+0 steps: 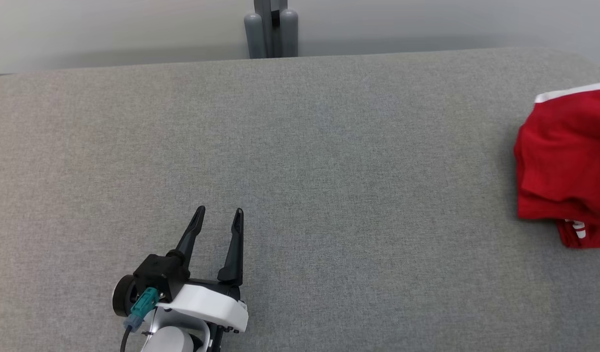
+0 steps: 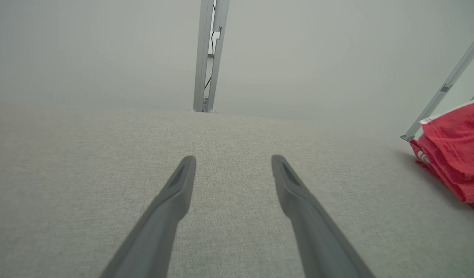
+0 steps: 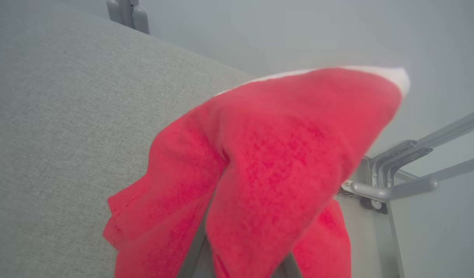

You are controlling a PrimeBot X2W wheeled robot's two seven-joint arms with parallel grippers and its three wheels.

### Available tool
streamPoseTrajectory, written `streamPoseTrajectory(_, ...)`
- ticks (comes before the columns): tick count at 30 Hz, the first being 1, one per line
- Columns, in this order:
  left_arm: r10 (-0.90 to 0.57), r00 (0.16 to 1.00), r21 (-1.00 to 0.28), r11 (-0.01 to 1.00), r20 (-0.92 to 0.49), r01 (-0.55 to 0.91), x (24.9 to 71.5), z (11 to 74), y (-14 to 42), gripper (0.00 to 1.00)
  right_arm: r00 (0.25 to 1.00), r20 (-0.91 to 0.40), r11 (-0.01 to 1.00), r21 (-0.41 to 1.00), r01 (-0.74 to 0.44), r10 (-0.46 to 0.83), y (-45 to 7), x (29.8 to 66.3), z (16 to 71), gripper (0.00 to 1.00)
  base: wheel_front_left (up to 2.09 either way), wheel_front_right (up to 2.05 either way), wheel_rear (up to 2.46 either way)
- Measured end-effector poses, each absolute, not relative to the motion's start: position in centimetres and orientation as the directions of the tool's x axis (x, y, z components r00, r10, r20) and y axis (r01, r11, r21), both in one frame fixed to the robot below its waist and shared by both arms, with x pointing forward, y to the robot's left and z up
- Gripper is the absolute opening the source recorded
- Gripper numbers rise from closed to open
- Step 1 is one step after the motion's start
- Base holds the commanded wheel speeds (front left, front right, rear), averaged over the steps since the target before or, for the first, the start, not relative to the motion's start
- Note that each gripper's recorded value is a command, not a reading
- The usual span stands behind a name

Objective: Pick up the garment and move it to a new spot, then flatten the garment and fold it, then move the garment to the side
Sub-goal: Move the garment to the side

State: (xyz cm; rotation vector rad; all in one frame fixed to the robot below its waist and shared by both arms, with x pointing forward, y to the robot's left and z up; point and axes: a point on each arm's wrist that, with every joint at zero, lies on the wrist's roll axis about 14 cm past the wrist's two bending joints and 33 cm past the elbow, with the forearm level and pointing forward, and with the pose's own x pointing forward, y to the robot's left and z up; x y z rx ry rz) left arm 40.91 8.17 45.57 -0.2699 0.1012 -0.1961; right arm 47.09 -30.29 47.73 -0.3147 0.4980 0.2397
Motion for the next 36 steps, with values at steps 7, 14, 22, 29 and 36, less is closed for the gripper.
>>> streamPoseTrajectory(7, -0.212, 0.973, -0.265, 0.947, -0.093, 0.181, 41.5, 44.6, 8.1, 1.0, 0.851, -0.525, 0.939, -0.283, -0.196, 0.02, -34.8, 47.2, 46.7, 0.0, 0.0, 0.0, 0.0)
streamPoseTrajectory(14, -0.205, 0.972, -0.249, 0.953, -0.118, 0.171, 42.3, 43.4, 8.5, 1.0, 0.796, -0.598, 0.896, -0.399, -0.192, -0.097, -38.1, 46.7, 43.3, 0.0, 0.0, 0.0, 0.0)
streamPoseTrajectory(22, -0.204, 0.967, -0.249, 0.955, -0.151, 0.162, 43.3, 41.7, 8.7, 1.0, 0.73, -0.662, 0.864, -0.457, -0.212, -0.172, -39.7, 46.8, 39.8, 0.0, 0.0, 0.0, 0.0)
streamPoseTrajectory(29, -0.199, 0.965, -0.253, 0.955, -0.172, 0.152, 43.7, 40.8, 8.8, 1.0, 0.687, -0.695, 0.865, -0.46, -0.199, -0.212, -40.5, 46.6, 37.8, 0.0, 0.0, 0.0, 0.0)
streamPoseTrajectory(36, -0.194, 0.967, -0.252, 0.956, -0.165, 0.149, 44.0, 41.1, 8.9, 1.0, 0.705, -0.68, 0.887, -0.432, -0.166, -0.199, -39.9, 47.0, 37.8, 1.0, 0.0, 0.0, 0.0)
